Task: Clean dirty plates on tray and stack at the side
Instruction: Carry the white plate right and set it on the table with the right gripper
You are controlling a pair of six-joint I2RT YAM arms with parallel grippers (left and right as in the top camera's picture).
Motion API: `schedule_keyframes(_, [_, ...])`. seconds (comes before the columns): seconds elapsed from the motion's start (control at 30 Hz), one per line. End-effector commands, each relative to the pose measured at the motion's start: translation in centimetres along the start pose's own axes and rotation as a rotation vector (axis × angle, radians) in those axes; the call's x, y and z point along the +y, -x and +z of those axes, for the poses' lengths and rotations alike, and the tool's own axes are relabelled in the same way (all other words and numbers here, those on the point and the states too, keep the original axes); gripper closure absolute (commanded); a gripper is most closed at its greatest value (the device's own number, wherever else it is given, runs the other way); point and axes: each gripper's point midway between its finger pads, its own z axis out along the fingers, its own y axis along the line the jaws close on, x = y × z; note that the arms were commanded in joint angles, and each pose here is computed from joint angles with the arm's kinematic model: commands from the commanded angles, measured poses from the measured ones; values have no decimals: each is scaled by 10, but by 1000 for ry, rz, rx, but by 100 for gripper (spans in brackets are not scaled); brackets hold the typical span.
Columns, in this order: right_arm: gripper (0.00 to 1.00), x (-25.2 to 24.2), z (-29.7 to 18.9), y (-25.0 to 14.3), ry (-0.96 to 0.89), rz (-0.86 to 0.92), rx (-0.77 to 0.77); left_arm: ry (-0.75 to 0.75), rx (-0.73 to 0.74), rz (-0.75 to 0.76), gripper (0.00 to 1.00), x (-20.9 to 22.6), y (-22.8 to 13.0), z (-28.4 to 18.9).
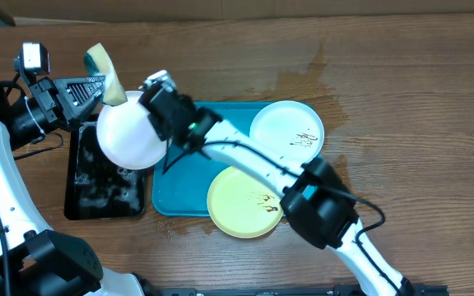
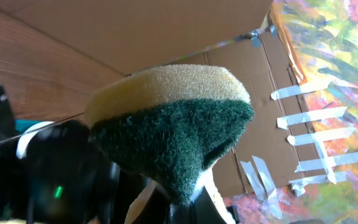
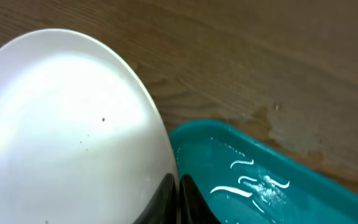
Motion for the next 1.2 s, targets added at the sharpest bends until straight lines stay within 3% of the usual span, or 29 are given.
schedule_keyframes(0.0, [96,27,-41,25,231,119,18,-19,-1,57,96,-13,-4,2])
schedule_keyframes(0.23, [96,10,-50,17,217,168,86,-11,3,57,96,-12,-5,2])
schedule_keyframes(0.4, [96,-15,-47,5,71,162,112,-10,3,56,96,-12,-5,2])
schedule_keyframes(0.73, [96,-44,-48,-9,72,315,220,-9,4,56,96,-12,-5,2])
schedule_keyframes(0.93, [96,-100,-72,4,9,396,221,21,17,56,96,-7,-7,2])
schedule_keyframes(1.17, [96,-215,-127,9,-135,577,230,36,24,60,96,-4,-8,2])
